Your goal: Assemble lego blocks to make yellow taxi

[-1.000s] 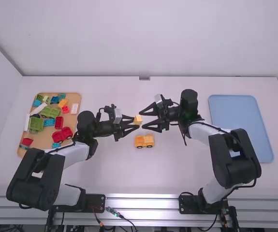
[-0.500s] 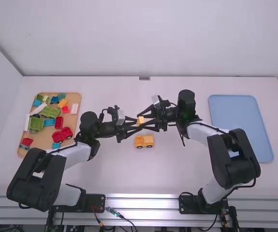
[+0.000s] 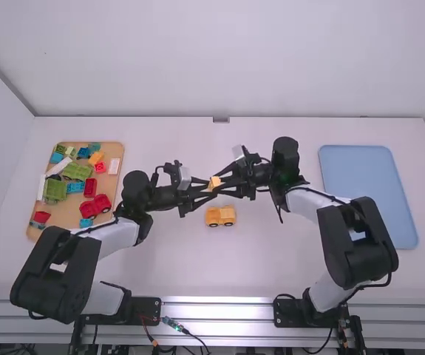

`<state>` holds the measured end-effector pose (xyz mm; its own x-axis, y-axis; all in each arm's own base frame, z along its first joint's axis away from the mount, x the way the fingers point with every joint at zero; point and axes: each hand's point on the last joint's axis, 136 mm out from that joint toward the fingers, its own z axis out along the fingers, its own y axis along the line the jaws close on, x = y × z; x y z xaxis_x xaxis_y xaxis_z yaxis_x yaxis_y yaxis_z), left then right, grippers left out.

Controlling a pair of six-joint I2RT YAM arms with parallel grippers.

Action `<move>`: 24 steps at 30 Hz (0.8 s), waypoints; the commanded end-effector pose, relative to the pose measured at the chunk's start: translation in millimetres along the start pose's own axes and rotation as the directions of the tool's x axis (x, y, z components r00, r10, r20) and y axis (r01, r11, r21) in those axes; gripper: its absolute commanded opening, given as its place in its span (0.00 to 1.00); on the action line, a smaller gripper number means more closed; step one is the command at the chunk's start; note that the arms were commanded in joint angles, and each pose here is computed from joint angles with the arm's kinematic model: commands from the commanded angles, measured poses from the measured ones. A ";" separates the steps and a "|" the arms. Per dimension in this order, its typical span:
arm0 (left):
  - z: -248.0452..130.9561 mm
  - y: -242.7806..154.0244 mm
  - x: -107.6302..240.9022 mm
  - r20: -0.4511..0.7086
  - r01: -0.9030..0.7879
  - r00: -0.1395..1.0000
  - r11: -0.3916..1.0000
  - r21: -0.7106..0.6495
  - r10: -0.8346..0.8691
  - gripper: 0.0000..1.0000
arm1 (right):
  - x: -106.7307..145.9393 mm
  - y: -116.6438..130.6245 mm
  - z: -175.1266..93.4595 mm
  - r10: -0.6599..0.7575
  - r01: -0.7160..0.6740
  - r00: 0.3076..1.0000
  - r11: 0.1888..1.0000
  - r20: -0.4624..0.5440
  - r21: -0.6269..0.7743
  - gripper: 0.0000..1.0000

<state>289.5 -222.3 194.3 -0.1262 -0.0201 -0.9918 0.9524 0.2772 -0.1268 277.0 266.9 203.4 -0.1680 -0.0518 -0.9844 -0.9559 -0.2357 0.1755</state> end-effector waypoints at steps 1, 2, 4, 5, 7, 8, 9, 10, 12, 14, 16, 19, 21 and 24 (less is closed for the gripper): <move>-0.6 -4.6 -4.8 0.010 -0.040 0.999 0.999 0.005 0.039 0.18 | -5.6 -3.9 -0.5 0.003 -0.003 1.000 1.000 0.001 -0.004 0.26; -1.2 -3.7 -5.0 0.011 -0.039 0.999 0.999 0.002 0.039 0.24 | -5.7 -3.9 -0.5 0.003 -0.003 1.000 1.000 0.001 -0.004 0.25; -0.8 -4.0 -4.9 0.010 -0.039 0.999 0.999 0.002 0.039 0.38 | -5.6 -3.9 -0.5 0.003 -0.003 1.000 1.000 0.001 -0.004 0.24; -0.6 -4.3 -4.9 0.010 -0.039 0.999 0.999 0.003 0.039 0.42 | -5.6 -3.8 -0.5 -0.002 0.002 1.000 1.000 0.001 -0.005 0.24; -1.3 -3.7 -5.0 0.011 -0.039 0.999 0.999 0.002 0.039 0.60 | -5.5 -3.6 -0.1 -0.004 0.004 1.000 1.000 0.001 -0.006 0.24; -0.9 -4.2 -4.9 0.010 -0.039 0.999 0.999 0.004 0.039 0.72 | -5.7 -3.9 0.3 -0.006 0.006 1.000 1.000 0.001 -0.004 0.24; -0.6 -4.6 -4.7 0.010 -0.038 0.999 0.999 0.005 0.038 0.98 | -5.7 -4.3 2.2 -0.006 0.006 1.000 1.000 0.000 -0.001 0.24; -1.2 -3.9 -4.5 0.009 -0.036 0.999 0.999 0.003 0.036 0.99 | -5.7 -4.9 4.0 -0.006 0.006 1.000 1.000 0.000 0.003 0.24; -0.9 -4.0 -2.9 0.004 -0.029 1.000 1.000 0.003 0.029 0.99 | -5.8 -8.3 4.0 -0.005 0.005 1.000 1.000 0.000 0.023 0.23; -1.4 -2.8 3.5 -0.016 -0.038 0.999 0.999 0.000 0.038 0.99 | -6.4 -14.9 2.7 0.010 -0.010 1.000 0.998 0.003 0.060 0.20; -4.1 0.8 8.4 -0.032 -0.041 0.999 0.999 -0.012 0.040 0.99 | -6.7 -19.7 3.1 0.032 -0.033 0.999 0.996 0.006 0.088 0.18; -15.9 15.5 21.3 -0.095 0.003 0.995 0.998 -0.063 -0.009 0.99 | -10.0 -30.0 -2.3 0.035 -0.036 0.999 0.990 0.012 0.139 0.15; -23.0 28.1 26.2 -0.139 0.041 0.989 0.993 -0.113 -0.056 0.99 | -11.2 -32.8 -4.4 0.033 -0.035 0.999 0.988 0.014 0.152 0.15; -41.9 61.8 43.3 -0.311 0.060 0.936 0.946 -0.317 -0.164 0.99 | -12.0 -44.0 -7.1 0.064 -0.068 0.998 0.975 0.024 0.213 0.13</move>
<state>299.4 -184.3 122.9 -0.4904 0.1311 -0.8616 0.8031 0.4518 -0.3884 305.9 270.4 203.4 -0.2235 -0.0524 -0.9733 -0.9704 -0.0816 0.2273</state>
